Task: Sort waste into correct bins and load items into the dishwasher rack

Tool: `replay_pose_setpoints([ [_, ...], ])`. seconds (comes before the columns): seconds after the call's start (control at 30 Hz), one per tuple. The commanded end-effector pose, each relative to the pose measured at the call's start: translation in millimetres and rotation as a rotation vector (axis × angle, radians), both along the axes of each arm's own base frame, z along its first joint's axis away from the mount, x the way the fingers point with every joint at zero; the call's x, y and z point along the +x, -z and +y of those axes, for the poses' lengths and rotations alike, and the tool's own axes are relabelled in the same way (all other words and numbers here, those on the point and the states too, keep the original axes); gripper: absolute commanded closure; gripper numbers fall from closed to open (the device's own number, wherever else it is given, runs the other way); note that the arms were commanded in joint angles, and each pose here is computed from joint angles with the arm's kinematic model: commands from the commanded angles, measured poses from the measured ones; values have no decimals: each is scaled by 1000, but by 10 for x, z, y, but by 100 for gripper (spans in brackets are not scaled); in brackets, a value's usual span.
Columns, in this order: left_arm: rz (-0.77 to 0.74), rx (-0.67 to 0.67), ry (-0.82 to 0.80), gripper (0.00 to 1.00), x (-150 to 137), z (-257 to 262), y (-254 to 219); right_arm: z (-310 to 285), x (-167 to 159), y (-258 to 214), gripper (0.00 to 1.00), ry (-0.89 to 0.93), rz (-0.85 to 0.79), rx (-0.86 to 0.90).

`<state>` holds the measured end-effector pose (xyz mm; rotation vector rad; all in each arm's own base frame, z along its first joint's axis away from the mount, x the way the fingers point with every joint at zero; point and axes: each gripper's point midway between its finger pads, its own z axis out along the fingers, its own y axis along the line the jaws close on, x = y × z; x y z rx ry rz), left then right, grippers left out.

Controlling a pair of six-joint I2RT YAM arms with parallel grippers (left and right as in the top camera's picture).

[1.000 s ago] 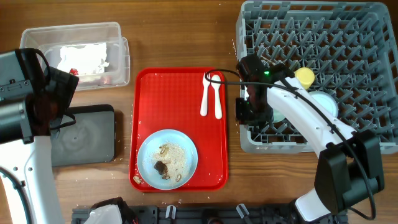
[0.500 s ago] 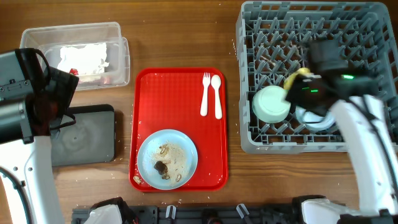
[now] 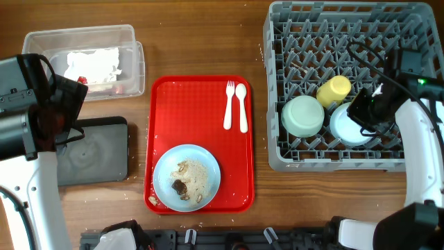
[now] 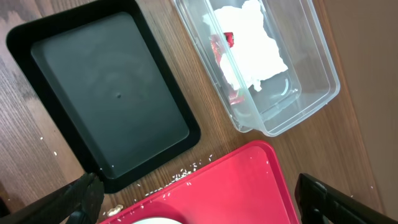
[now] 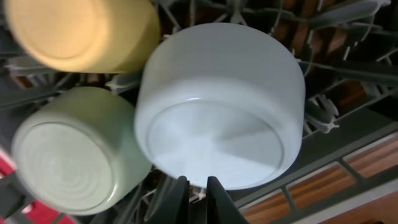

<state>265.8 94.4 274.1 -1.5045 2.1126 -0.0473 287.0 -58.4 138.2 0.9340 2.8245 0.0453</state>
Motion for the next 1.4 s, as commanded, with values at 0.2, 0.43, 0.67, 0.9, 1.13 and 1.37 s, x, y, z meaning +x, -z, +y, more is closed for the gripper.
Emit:
replay_pose_setpoints([
  [0.2, -10, 6, -25, 0, -19, 32, -28, -252, 270, -5, 81, 123, -89, -88],
  [0.43, -10, 6, -25, 0, -19, 32, -28, -170, 300, -108, 88, 98, -102, -35],
  [0.67, -10, 6, -25, 0, -19, 32, -28, -181, 12, -37, 94, 132, 22, -52],
  [0.9, -10, 6, -25, 0, -19, 32, -28, -261, 64, 100, 91, 176, 55, -80],
  [1.13, -10, 6, -25, 0, -19, 32, -28, -292, 155, 233, 94, 176, 68, -84],
  [1.37, -10, 6, -25, 0, -19, 32, -28, -363, 464, -68, 93, 182, -76, -104],
])
